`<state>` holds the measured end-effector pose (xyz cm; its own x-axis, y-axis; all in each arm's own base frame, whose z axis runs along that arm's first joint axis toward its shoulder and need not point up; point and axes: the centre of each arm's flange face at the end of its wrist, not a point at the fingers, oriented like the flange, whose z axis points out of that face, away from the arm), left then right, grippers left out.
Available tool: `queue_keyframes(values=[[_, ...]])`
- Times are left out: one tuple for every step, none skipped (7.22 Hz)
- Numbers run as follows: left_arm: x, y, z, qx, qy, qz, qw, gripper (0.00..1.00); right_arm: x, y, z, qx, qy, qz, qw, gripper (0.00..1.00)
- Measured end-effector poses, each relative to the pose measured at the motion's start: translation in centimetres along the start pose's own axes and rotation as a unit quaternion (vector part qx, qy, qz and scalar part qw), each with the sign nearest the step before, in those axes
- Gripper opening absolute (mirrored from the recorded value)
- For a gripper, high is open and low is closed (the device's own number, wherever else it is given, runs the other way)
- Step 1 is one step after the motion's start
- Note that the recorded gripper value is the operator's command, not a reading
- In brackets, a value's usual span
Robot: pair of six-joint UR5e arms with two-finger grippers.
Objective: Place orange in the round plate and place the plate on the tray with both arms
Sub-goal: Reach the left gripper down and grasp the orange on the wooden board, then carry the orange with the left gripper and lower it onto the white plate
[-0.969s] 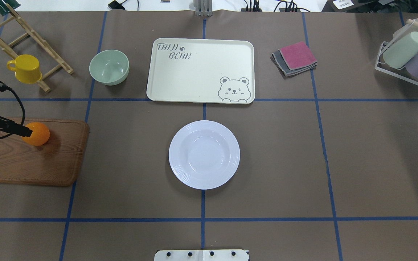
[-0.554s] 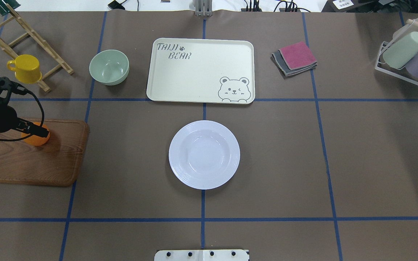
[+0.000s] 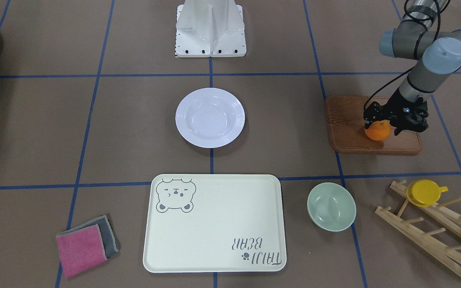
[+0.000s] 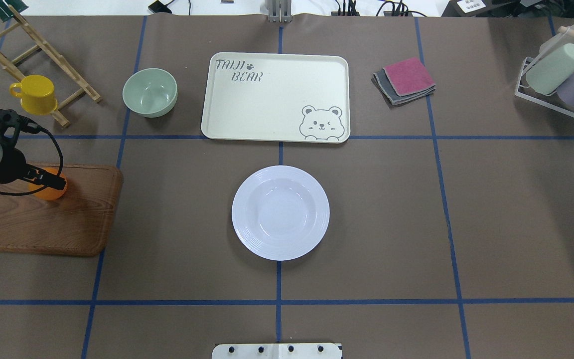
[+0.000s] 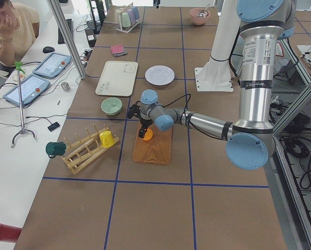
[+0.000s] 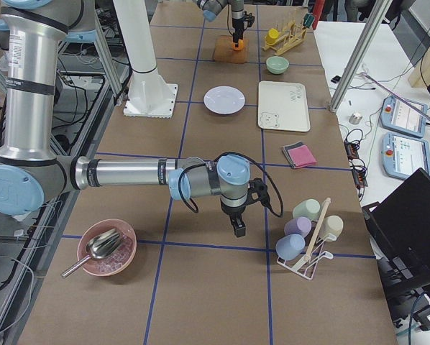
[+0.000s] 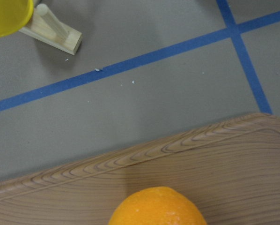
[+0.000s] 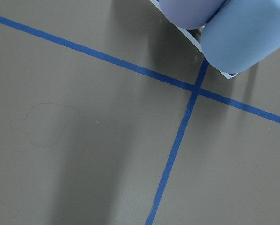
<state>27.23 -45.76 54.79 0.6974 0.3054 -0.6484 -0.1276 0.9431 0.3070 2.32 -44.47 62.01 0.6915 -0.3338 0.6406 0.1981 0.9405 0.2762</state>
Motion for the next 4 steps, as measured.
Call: queue_keyframes(values=[[0.0,0.1,1.0,-0.003,-0.003,0.002,1.0,0.99,0.0,0.0,0.0,0.0,0.0,0.0,1.0,1.0],[0.0,0.2,1.6,-0.002,-0.001,0.006,1.0,0.43,0.0,0.0,0.0,0.0,0.0,0.0,1.0,1.0],[0.0,0.3,2.0,0.0,0.004,0.009,1.0,0.0,0.0,0.0,0.0,0.0,0.0,0.0,1.0,1.0],[0.2,0.2,1.9,0.002,0.01,0.011,0.9999,0.0,0.0,0.0,0.0,0.0,0.0,0.0,1.0,1.0]])
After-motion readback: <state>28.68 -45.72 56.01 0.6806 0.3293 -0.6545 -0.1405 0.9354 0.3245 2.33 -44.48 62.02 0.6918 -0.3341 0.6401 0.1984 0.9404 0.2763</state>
